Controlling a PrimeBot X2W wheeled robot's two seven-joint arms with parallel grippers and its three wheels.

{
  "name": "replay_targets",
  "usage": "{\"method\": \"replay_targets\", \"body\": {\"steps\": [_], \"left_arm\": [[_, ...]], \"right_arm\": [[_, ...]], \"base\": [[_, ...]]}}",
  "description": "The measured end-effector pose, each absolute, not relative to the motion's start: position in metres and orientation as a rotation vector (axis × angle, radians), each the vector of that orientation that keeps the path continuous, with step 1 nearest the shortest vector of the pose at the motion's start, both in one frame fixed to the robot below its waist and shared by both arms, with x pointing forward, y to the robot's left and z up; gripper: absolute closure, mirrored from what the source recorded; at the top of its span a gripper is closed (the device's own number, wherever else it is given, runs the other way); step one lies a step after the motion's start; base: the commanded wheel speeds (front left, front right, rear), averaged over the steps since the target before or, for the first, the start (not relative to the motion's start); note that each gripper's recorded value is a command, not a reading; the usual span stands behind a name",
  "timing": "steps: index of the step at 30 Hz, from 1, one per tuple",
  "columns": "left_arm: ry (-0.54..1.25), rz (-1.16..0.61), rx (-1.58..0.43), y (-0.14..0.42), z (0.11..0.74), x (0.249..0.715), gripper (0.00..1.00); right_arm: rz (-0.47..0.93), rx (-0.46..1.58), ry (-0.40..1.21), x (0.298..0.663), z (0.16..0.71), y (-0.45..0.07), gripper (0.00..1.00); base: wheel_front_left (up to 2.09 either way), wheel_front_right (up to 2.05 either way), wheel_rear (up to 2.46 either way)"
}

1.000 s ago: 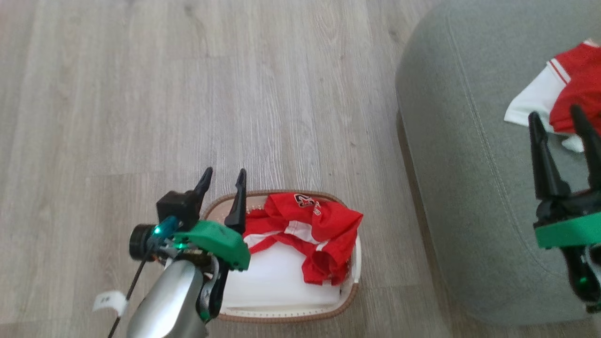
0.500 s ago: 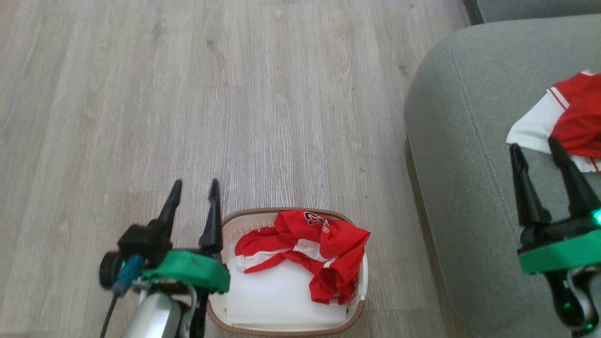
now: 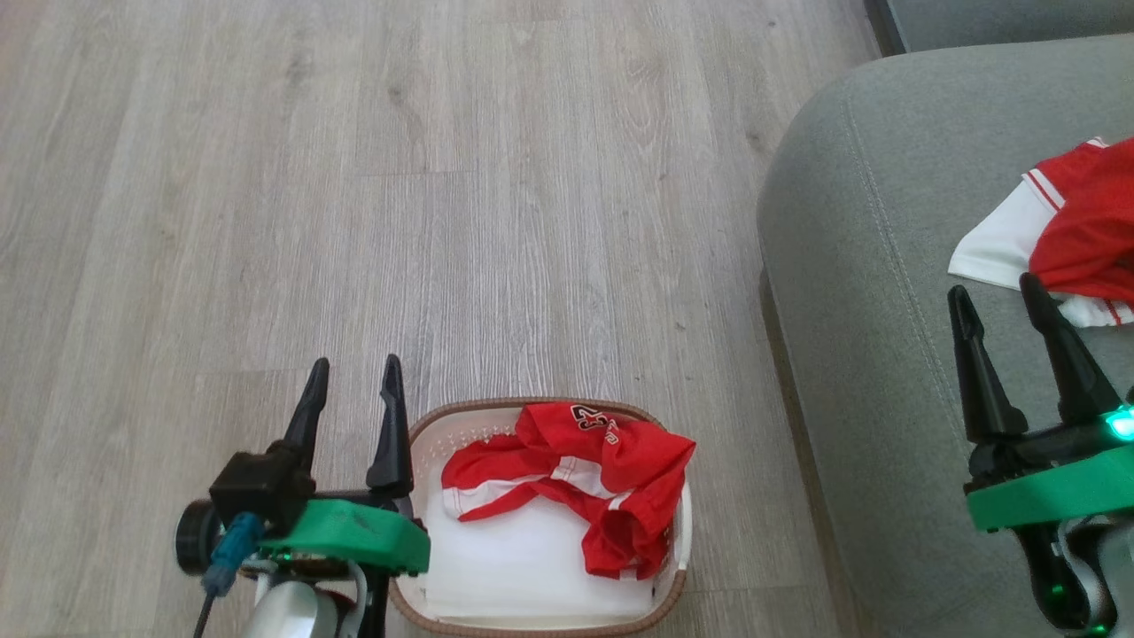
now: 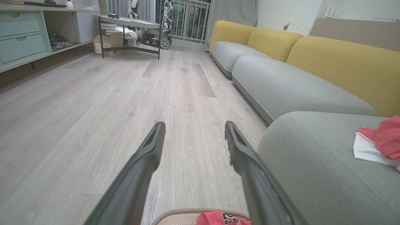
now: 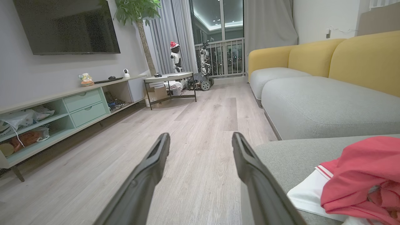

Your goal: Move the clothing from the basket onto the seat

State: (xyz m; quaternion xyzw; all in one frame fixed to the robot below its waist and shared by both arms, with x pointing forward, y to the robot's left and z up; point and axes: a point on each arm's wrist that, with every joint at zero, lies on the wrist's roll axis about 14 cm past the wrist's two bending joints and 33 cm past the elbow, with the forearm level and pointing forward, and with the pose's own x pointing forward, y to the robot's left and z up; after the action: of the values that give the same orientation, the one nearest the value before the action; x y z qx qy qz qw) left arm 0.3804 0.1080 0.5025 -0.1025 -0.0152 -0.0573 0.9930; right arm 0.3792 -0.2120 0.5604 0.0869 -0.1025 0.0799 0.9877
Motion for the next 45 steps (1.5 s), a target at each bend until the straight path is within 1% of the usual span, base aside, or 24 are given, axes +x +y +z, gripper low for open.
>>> {"method": "replay_targets", "body": {"steps": [14, 20, 24, 26, 34, 40, 45], "left_arm": [[-0.018, -0.125, -0.206, 0.104, 0.498, 0.382, 0.00], [0.044, -0.148, -0.212, 0.092, 0.478, 0.387, 0.00], [0.093, -0.191, -0.215, 0.073, 0.462, 0.399, 0.00], [0.141, -0.224, -0.211, 0.059, 0.446, 0.408, 0.00], [0.326, -0.295, -0.200, 0.033, 0.381, 0.425, 0.00], [0.498, -0.348, -0.200, 0.015, 0.328, 0.421, 0.00], [0.591, -0.392, -0.205, -0.001, 0.300, 0.421, 0.00]], "right_arm": [[0.151, 0.174, -0.198, 0.379, 0.558, -0.215, 0.00], [0.140, 0.175, -0.176, 0.384, 0.550, -0.220, 0.00], [0.134, 0.161, -0.192, 0.398, 0.556, -0.228, 0.00], [0.129, 0.153, -0.210, 0.411, 0.562, -0.234, 0.00], [0.095, 0.140, -0.189, 0.435, 0.551, -0.252, 0.00], [0.084, 0.121, -0.171, 0.450, 0.543, -0.260, 0.00], [0.075, 0.109, -0.164, 0.460, 0.539, -0.266, 0.00]], "base": [[0.00, 0.00, 0.00], [0.00, 0.00, 0.00], [0.00, 0.00, 0.00], [0.00, 0.00, 0.00], [0.00, 0.00, 0.00], [0.00, 0.00, 0.00], [0.00, 0.00, 0.00]]}}
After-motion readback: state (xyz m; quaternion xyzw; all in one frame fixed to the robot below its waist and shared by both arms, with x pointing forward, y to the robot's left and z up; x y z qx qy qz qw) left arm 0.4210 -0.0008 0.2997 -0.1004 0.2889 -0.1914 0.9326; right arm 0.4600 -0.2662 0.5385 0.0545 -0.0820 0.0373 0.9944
